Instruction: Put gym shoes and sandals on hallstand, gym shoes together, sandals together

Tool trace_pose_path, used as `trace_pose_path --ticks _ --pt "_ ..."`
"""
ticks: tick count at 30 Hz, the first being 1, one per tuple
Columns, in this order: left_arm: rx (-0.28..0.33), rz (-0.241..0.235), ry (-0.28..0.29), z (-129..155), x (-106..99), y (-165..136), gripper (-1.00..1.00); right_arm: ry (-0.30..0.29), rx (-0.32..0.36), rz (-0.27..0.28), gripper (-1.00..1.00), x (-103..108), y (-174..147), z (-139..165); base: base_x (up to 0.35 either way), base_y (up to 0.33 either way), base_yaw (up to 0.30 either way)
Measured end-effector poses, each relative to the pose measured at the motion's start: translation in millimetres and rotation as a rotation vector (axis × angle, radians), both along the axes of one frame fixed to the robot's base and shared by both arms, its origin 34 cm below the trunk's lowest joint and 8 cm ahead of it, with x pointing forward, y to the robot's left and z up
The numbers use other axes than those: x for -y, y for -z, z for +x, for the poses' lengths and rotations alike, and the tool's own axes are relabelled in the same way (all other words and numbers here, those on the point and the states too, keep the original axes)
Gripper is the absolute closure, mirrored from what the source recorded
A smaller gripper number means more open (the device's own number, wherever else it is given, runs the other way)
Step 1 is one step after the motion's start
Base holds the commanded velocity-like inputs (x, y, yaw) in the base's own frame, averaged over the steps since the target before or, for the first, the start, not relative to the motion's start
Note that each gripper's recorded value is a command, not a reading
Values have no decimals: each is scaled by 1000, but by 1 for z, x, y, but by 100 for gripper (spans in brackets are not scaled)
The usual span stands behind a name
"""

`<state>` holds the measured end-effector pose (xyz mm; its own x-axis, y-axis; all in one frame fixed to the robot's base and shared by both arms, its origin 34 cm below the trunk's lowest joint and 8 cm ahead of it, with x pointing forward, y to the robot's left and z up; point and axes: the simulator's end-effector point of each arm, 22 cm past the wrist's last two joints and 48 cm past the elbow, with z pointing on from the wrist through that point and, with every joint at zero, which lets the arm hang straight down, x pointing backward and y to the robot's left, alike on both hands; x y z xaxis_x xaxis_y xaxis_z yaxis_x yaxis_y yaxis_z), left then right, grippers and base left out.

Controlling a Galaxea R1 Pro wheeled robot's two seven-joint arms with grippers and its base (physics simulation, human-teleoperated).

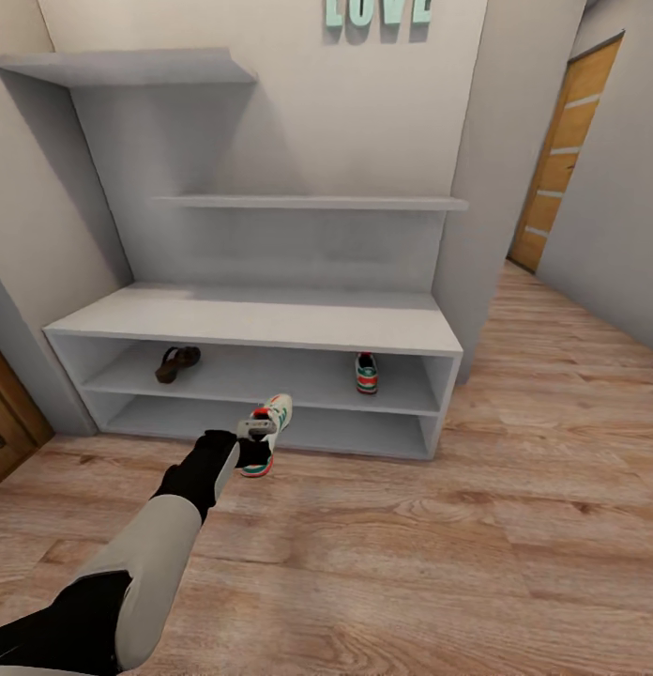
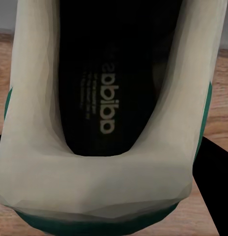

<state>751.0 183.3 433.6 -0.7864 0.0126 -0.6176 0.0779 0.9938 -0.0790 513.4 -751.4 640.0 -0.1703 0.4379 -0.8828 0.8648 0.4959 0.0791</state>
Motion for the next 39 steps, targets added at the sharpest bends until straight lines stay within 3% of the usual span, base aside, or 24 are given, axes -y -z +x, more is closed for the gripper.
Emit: trace_pose_path --ticks 12,21,33,39 --pt "6 17 11 3 0 1 100 -1 -13 -2 100 0 4 1 0 0 0" --pt "-33 15 11 1 0 31 100 -5 -104 67 100 -8 41 2 0 0 48" --pt "-29 18 2 11 -4 53 100 -3 -171 75 100 -9 72 7 0 0 29" --pt "-26 22 9 11 -2 52 100 -3 -173 75 100 -9 72 7 0 0 0"
